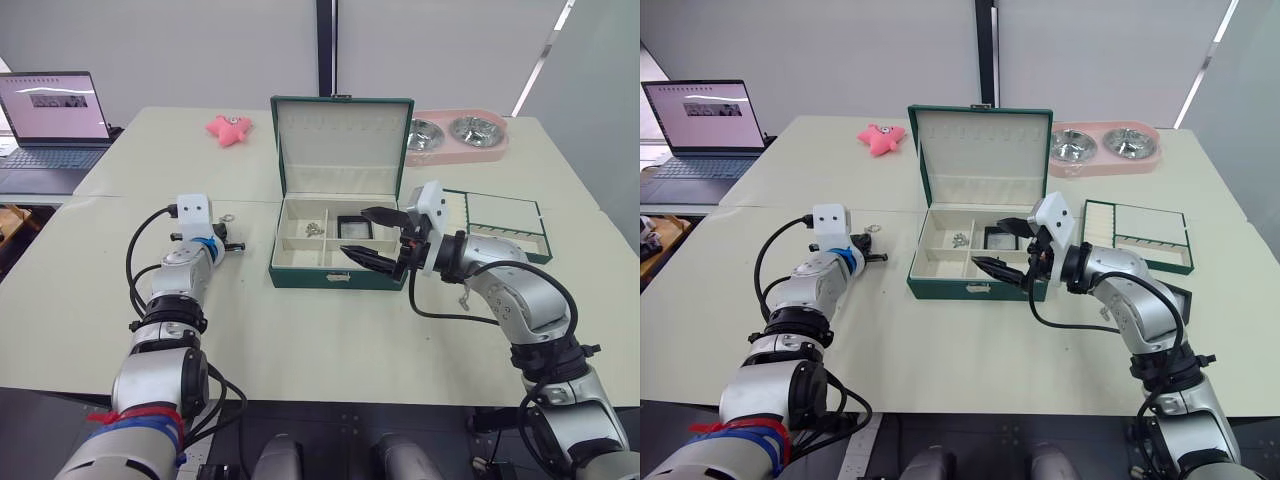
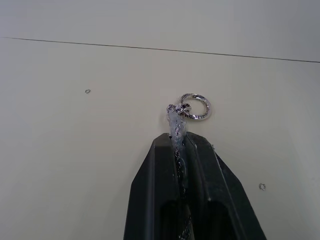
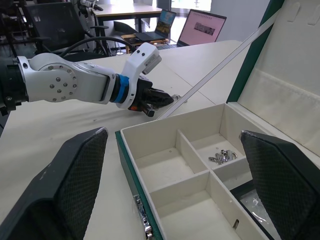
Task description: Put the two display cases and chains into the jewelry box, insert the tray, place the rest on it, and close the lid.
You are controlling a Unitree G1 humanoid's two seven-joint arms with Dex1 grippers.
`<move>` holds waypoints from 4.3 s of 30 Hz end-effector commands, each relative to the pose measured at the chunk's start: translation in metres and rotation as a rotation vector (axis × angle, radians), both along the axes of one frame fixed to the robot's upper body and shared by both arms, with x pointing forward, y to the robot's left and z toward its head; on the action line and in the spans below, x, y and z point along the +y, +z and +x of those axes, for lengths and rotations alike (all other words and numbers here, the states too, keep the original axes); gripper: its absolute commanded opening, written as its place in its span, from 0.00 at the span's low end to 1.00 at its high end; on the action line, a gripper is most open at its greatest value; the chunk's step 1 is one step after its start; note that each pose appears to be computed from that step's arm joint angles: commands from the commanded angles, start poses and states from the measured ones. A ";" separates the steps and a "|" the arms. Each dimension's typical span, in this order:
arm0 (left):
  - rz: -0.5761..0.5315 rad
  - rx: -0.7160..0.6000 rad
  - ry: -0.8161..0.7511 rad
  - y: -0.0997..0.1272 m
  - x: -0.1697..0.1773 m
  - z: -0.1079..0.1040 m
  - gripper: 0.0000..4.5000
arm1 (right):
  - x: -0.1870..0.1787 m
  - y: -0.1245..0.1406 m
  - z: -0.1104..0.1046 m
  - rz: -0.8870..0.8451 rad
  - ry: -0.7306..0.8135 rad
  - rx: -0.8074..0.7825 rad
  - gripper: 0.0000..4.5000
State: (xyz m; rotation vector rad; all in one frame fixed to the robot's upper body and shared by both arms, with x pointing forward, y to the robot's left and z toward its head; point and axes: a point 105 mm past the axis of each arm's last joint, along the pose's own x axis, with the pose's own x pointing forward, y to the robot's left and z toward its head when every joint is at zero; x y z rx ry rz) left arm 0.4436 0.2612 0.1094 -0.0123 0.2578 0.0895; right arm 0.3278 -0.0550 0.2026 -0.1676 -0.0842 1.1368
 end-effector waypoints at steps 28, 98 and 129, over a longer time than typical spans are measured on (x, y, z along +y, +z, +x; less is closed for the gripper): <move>-0.020 -0.167 -0.149 0.100 -0.022 -0.058 0.01 | -0.010 0.038 -0.006 0.060 0.033 -0.117 1.00; 0.011 -0.002 -0.684 0.069 -0.138 -0.088 0.86 | -0.059 0.019 -0.023 -0.026 -0.094 -0.049 1.00; 0.014 -0.066 -0.388 0.087 0.044 -0.144 0.99 | -0.222 -0.025 -0.035 -0.030 -0.615 0.085 1.00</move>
